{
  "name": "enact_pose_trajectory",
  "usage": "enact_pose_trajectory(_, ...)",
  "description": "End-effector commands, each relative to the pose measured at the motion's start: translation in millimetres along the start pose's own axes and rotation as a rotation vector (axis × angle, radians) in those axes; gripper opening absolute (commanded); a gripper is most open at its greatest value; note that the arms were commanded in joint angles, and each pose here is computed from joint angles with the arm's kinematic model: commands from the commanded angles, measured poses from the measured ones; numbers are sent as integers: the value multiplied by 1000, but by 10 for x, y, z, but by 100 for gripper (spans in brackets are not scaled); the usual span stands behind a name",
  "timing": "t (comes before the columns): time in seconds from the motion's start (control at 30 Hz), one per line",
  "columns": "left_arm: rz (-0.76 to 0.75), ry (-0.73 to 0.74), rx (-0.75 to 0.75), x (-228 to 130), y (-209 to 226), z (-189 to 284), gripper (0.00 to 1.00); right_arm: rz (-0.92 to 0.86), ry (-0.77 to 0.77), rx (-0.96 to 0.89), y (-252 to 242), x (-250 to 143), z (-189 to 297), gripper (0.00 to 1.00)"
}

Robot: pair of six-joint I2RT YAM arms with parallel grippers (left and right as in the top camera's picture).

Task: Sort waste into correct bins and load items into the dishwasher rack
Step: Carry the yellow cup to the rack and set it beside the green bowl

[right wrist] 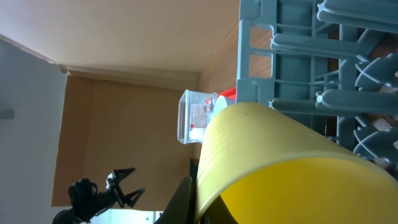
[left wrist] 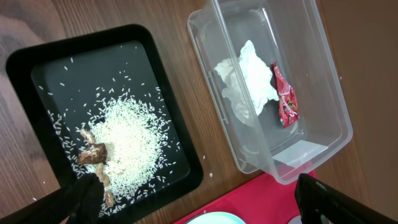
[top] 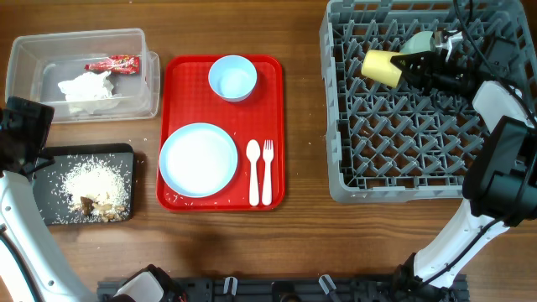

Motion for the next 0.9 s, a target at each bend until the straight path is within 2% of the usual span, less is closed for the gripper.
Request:
enact_pose_trajectory(0.0, 4, -16, -5, 42, -3, 37, 100, -68, -10, -12, -178, 40, 18, 8)
enact_pose_trajectory(0.3, 4, -16, -5, 42, -3, 37, 100, -35, -88, -74, -255, 168, 97, 25)
enact_pose_trajectory(0.67, 4, -16, -5, 42, -3, 37, 100, -83, -171, -94, -102, 187, 419, 26)
enact_pose_trajectory(0.87, 4, -16, -5, 42, -3, 37, 100, -122, -335, -367, 8, 36, 625, 25)
Point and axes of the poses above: each gripper's point midway between its finger pads, its own z axis back along the fingers, its own y axis along the line the jaws close on, x = y × z, the point moved 4 cm from there along z, back along the fingers, and after that the axes turned 12 degrees about -z, right-handed, at the moved point
